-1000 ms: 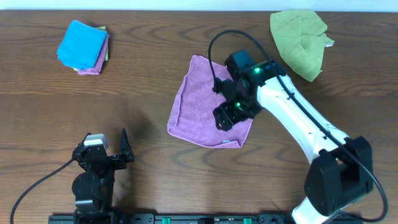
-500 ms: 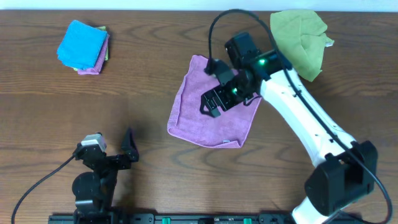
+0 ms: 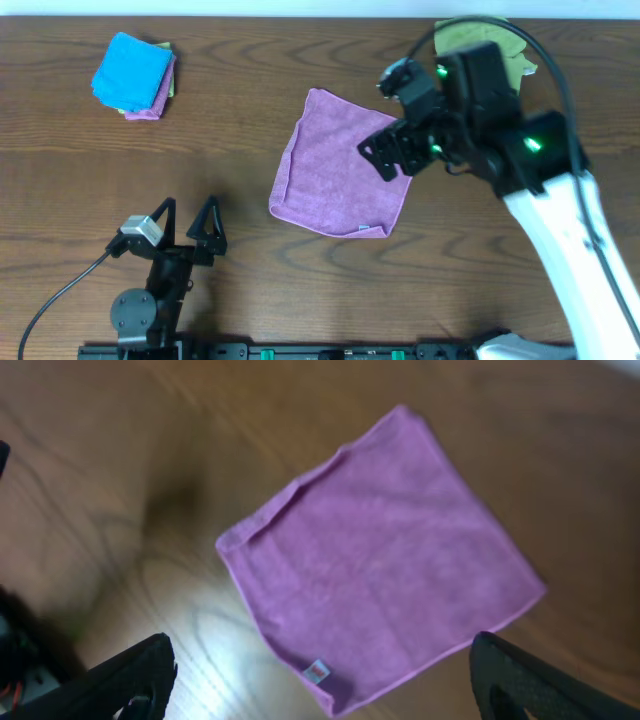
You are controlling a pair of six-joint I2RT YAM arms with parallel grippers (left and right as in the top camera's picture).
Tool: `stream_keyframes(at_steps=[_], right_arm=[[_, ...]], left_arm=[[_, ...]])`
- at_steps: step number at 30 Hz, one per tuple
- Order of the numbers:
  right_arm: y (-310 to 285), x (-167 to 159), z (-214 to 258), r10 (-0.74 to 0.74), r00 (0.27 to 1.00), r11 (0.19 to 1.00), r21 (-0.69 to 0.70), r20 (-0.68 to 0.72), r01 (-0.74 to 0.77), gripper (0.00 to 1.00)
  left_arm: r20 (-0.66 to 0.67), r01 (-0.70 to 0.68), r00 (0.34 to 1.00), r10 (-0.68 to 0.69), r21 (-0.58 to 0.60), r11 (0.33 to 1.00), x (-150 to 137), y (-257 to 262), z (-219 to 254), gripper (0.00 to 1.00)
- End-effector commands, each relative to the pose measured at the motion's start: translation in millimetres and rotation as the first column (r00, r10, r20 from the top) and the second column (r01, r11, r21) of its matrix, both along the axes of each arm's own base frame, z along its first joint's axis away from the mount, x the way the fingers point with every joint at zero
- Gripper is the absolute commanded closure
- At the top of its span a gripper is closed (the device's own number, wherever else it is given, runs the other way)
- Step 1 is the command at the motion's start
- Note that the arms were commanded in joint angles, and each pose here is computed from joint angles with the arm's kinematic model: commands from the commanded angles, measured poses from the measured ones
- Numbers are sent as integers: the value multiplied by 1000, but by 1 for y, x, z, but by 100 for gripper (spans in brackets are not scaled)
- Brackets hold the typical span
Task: Fold the cloth
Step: 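Release the cloth and move the left gripper to the cloth's left edge, then grasp the cloth's near left and near right corners with both grippers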
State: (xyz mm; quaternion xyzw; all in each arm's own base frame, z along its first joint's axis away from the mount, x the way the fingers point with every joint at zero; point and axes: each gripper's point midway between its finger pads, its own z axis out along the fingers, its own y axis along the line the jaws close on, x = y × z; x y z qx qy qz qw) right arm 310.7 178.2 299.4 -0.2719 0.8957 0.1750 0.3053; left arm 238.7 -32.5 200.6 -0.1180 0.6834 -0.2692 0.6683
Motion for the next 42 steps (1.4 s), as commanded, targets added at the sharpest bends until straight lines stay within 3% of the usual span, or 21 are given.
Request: stream_keyframes(at_steps=[1,6,10,15,19,25,28,33,34,35,37,39,42], right_arm=[[-23,-9,39,-65,987,997,-20,144,69,6],[-42,-19,61,-125,964,990,-30,233,136,4],[-51,-22,56,-172,963,982,-43,208,185,6],[-80,-33,47,-338,928,932,-83,156,353,11],[-99,-47,49,-432,888,890,-81,160,448,14],[-119,-72,15,-532,840,841,-45,110,539,11],[-117,-78,-11,-543,836,838,-14,80,546,11],[-83,-78,-84,-464,882,881,61,-80,469,14],[-76,-77,-94,-441,892,890,76,-104,449,19],[-66,-73,-109,-412,900,899,95,-138,426,34],[-60,-66,-134,-431,879,885,93,-204,455,75],[-58,-61,-152,-442,863,881,62,-245,468,98],[-48,-53,-172,-420,857,892,39,-297,450,98]], left_arm=[[14,108,994,-107,-59,992,-5,-18,10,4],[-65,174,983,-174,-14,985,2,-31,21,4],[-192,239,956,-222,70,968,23,-43,26,4],[-471,405,838,-275,201,892,52,-67,9,4],[-637,476,753,-165,354,805,68,-75,-5,4],[-689,501,723,53,575,647,86,-89,-16,4],[-694,508,710,123,624,593,87,-91,-30,4],[-776,611,608,169,593,523,76,-96,-71,0],[-786,621,592,178,586,520,74,-96,-78,5],[-796,625,576,186,576,528,74,-97,-84,8],[-810,618,548,206,559,553,74,-97,-94,20],[-822,624,526,219,548,556,74,-97,-103,37],[-840,587,491,233,516,624,73,-98,-111,51]])
